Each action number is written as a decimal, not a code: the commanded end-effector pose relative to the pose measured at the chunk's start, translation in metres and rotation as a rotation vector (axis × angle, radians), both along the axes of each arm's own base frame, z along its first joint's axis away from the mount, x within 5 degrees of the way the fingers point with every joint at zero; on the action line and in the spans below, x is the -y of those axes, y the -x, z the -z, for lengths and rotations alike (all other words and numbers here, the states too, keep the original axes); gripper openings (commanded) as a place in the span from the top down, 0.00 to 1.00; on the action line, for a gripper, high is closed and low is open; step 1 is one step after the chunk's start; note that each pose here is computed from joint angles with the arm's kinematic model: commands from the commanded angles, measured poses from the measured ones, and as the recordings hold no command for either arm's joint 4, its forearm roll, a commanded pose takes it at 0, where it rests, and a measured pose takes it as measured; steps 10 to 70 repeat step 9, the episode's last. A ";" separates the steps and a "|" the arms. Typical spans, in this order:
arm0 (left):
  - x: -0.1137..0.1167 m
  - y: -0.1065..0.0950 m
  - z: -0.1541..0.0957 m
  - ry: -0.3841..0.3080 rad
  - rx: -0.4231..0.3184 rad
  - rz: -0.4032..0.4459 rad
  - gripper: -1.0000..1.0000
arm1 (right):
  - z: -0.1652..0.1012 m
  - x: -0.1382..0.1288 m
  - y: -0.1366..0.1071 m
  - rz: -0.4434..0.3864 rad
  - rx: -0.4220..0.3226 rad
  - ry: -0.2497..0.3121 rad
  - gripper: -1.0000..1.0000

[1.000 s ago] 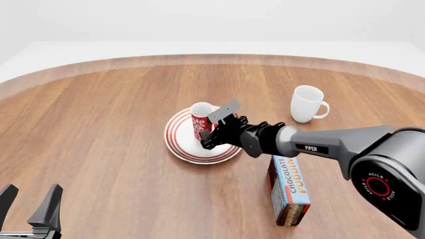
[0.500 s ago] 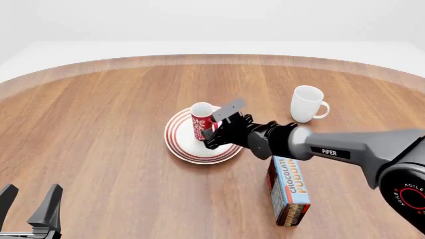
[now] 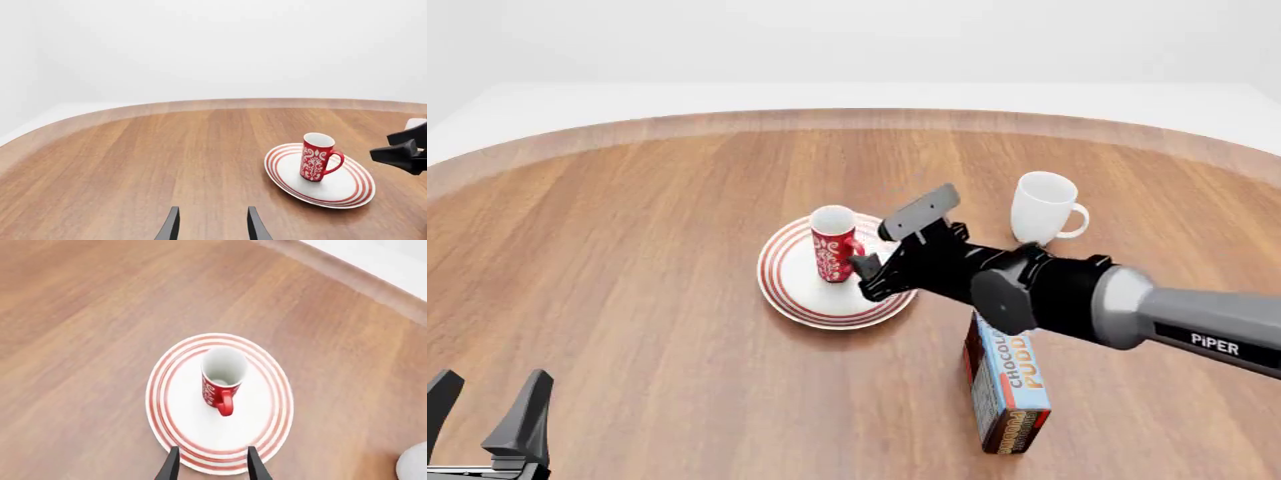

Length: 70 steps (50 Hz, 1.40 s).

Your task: Pick up the red mug and put it on the plate

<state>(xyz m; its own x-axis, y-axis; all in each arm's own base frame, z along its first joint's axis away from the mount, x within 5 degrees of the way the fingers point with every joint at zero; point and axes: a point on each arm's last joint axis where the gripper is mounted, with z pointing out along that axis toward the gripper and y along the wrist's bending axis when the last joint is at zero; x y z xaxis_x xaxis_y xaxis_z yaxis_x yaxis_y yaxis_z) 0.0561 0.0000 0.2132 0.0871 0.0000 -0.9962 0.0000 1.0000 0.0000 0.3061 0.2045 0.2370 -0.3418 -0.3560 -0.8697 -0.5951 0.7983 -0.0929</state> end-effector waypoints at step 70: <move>0.000 0.000 0.000 0.000 0.000 0.000 0.00 | -0.030 0.025 0.039 -0.004 0.041 -0.019 0.00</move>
